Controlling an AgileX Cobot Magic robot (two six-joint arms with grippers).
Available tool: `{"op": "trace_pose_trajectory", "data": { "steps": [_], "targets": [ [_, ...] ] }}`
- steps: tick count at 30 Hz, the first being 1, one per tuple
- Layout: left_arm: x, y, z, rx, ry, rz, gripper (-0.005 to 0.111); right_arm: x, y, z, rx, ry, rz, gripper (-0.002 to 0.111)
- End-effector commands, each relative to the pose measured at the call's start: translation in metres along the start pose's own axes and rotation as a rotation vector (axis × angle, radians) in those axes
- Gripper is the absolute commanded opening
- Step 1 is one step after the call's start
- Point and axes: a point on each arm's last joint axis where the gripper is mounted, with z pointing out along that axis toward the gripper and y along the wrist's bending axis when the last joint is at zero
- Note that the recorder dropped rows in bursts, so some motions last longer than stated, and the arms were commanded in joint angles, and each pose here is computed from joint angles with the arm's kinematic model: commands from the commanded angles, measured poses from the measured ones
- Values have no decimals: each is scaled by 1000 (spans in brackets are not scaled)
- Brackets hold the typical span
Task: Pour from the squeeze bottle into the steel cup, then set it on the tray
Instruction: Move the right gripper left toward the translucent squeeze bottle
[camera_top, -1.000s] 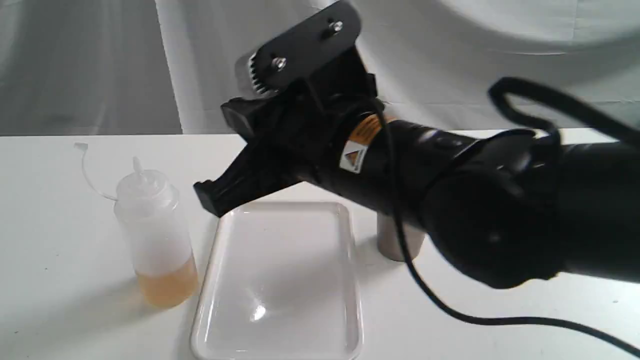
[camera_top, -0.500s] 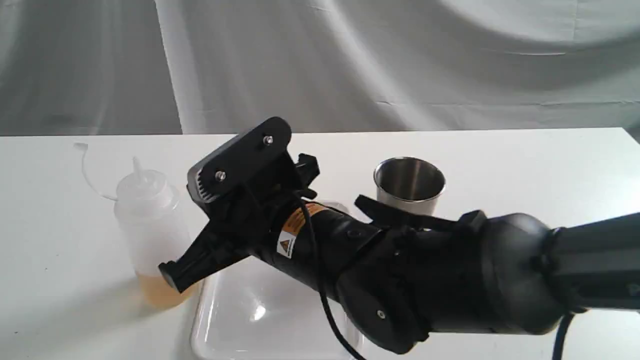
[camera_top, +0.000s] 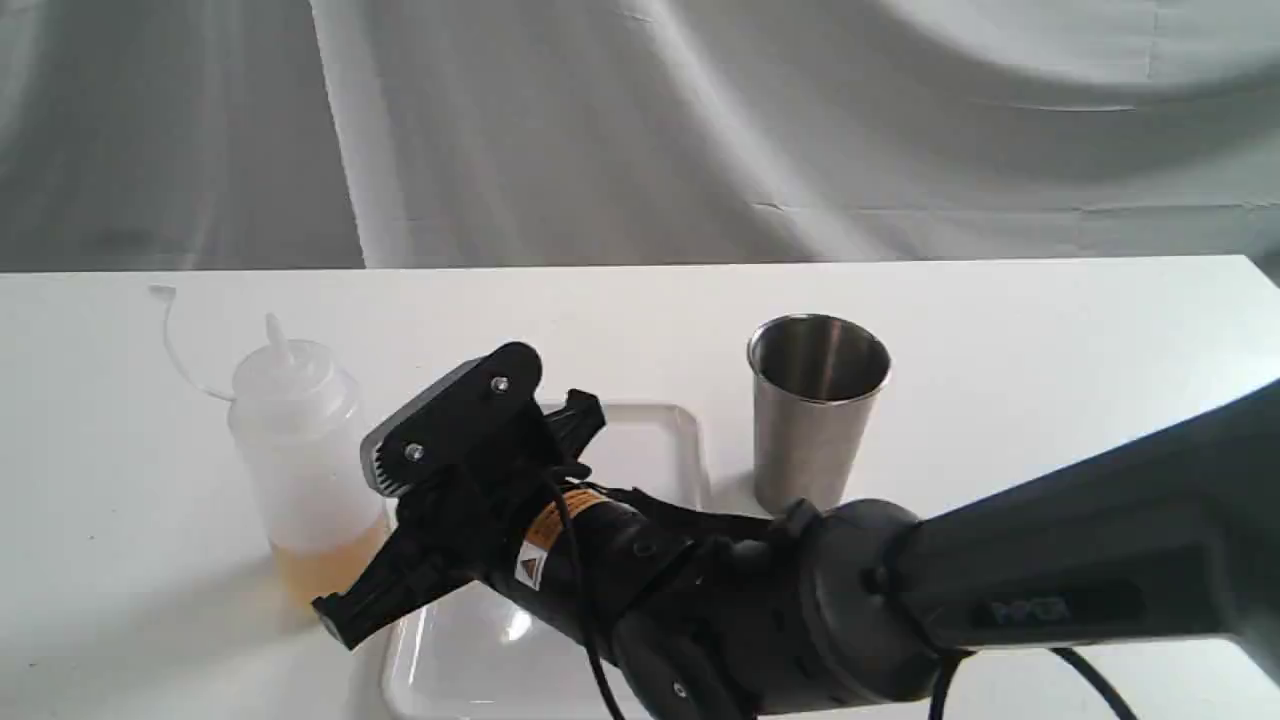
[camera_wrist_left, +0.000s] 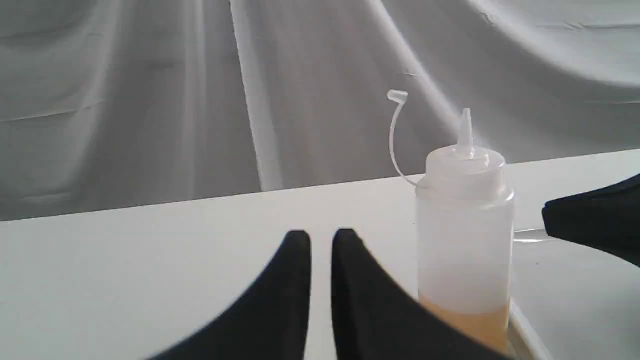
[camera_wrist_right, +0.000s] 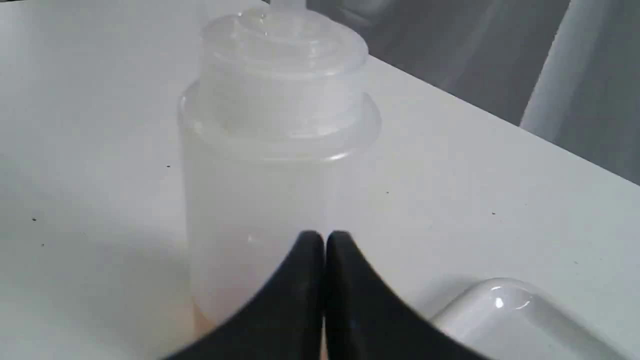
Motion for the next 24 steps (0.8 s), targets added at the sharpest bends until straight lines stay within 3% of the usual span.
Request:
{"op": "trace_pose_trajectory", "data": {
  "steps": [1,19,24],
  "targets": [
    [1,0,0,5,-2,-4,8,-6,6,4,-3,-35,9,0],
    [1,0,0,5,-2,-3,8,8,14,6,-23,85,19,1],
    [1,0,0,5,-2,-3,8,9,15,6,-27,97,25,23]
  ]
}}
